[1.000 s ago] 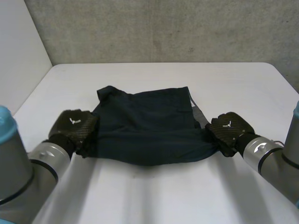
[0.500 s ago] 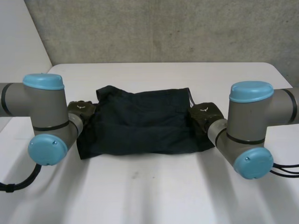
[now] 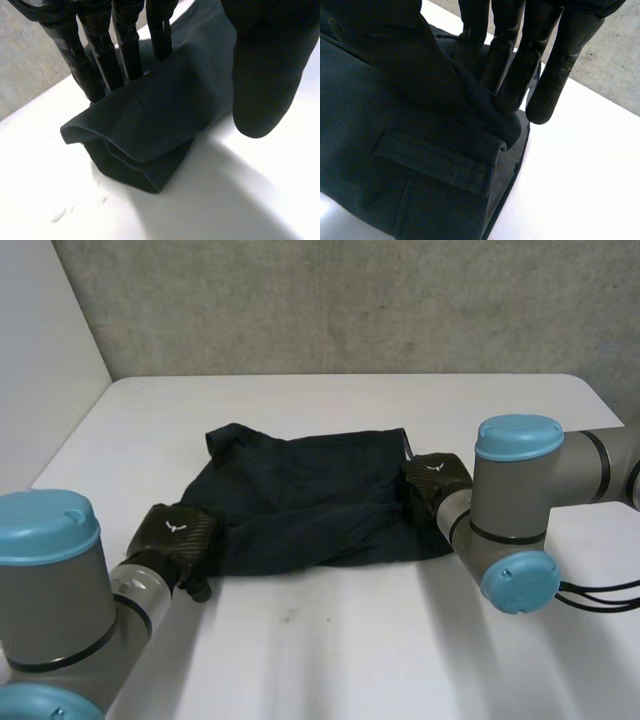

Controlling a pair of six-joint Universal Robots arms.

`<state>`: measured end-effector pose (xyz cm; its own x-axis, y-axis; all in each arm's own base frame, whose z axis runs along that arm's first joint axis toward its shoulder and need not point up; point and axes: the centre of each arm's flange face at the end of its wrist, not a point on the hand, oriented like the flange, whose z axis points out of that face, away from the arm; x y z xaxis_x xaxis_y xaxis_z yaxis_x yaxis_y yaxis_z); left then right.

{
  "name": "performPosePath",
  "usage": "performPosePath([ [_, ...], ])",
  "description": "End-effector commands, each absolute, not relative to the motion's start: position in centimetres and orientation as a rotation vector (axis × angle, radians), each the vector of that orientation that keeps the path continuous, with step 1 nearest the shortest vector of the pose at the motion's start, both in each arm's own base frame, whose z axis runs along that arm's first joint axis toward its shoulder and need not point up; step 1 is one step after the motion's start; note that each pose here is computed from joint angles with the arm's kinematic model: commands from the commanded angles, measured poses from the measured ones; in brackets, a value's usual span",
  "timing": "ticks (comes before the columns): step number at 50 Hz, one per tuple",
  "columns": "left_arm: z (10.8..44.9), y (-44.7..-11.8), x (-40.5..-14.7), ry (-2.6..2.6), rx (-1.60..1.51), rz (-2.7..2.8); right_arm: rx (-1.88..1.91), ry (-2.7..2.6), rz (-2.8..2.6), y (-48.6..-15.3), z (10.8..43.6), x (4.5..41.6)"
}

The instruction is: Fold the shorts.

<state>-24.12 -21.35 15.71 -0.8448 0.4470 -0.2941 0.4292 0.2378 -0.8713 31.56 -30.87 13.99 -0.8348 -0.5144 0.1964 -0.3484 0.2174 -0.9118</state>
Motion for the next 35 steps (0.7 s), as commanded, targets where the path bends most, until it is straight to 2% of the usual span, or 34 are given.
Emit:
performPosePath([
  [1,14.0,-23.9,-24.2,-2.505,-0.843,1.709,-0.847,2.341,-1.663,-30.4,13.8,31.4],
  [17,12.4,-26.9,-25.4,-2.487,-0.864,1.748,-0.864,2.338,-1.659,-30.2,13.9,31.3],
  [23,13.2,-27.4,-25.8,-2.455,-0.921,1.804,-0.938,2.329,-1.691,-30.0,14.7,31.2],
  [27,16.8,-27.2,-25.7,-2.373,-0.894,1.921,-1.057,2.276,-1.794,-29.5,17.3,30.9],
  [28,19.0,-27.0,-25.7,-2.322,-0.858,1.991,-1.089,2.235,-1.86,-29.2,19.2,30.7],
  [35,27.7,-24.4,-25.3,-2.141,-0.791,2.167,-1.226,2.057,-2.156,-27.3,27.7,29.4],
])
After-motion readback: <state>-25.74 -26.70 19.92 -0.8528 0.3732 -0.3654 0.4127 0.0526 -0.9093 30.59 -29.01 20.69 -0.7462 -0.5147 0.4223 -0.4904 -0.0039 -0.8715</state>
